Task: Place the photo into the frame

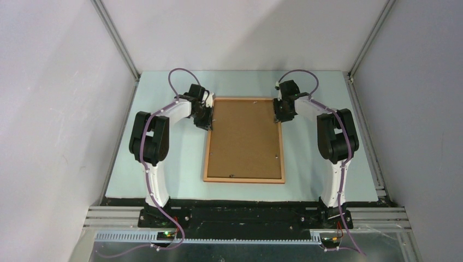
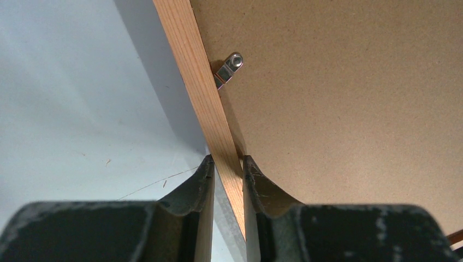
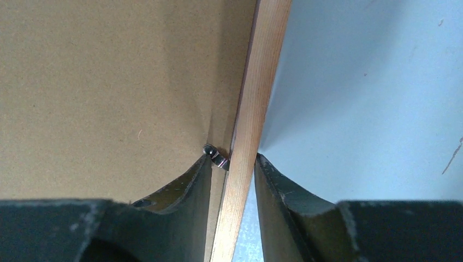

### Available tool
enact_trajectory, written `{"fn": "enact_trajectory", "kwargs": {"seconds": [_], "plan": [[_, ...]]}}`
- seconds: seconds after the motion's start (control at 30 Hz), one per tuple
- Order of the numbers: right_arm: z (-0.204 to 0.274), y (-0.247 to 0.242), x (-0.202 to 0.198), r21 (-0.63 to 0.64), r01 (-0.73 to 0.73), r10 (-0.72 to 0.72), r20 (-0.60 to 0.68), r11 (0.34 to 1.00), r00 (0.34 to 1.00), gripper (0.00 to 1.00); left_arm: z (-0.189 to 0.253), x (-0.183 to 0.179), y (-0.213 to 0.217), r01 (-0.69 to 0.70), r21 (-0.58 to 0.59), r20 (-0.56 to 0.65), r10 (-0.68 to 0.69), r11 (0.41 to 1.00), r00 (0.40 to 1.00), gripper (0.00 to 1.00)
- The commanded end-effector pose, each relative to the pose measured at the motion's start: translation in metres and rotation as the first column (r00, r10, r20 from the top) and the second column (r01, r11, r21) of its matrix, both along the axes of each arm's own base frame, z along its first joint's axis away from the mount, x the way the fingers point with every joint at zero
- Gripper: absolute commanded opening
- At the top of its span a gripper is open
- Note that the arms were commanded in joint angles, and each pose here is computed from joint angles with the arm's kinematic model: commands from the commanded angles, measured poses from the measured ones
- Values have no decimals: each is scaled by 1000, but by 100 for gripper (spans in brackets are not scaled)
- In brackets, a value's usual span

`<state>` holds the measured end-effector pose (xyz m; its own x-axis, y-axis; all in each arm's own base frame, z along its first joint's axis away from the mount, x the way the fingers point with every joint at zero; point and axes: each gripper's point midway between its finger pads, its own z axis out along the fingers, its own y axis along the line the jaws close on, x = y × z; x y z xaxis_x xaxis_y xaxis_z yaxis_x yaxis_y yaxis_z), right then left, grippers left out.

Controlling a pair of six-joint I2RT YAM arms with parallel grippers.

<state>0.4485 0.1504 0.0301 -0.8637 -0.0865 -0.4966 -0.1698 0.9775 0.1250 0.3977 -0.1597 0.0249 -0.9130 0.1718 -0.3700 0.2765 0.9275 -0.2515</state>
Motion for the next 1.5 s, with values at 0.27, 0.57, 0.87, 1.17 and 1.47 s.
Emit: {"fn": "enact_trajectory", "kwargs": {"seconds": [0.27, 0.57, 0.87, 1.17, 1.47], "plan": [[10, 10, 6, 21, -34, 34, 21, 999, 999, 32, -1, -23, -13, 78, -24, -44, -79, 997, 996, 0], [16, 10, 5, 43, -36, 34, 31, 998, 999, 52, -1, -23, -13, 73, -20, -45, -74, 997, 996, 0], [37, 2, 4, 83, -30, 25, 61, 996, 998, 61, -6, -23, -12, 50, -16, -54, -51, 999, 997, 0], [33, -2, -30, 82, -86, 87, -8, 993, 996, 61, -7, -22, -13, 43, -23, -53, -45, 999, 998, 0], [26, -1, -88, 113, -208, 216, -65, 972, 974, 73, -8, -22, -12, 45, -21, -52, -46, 999, 998, 0]]}}
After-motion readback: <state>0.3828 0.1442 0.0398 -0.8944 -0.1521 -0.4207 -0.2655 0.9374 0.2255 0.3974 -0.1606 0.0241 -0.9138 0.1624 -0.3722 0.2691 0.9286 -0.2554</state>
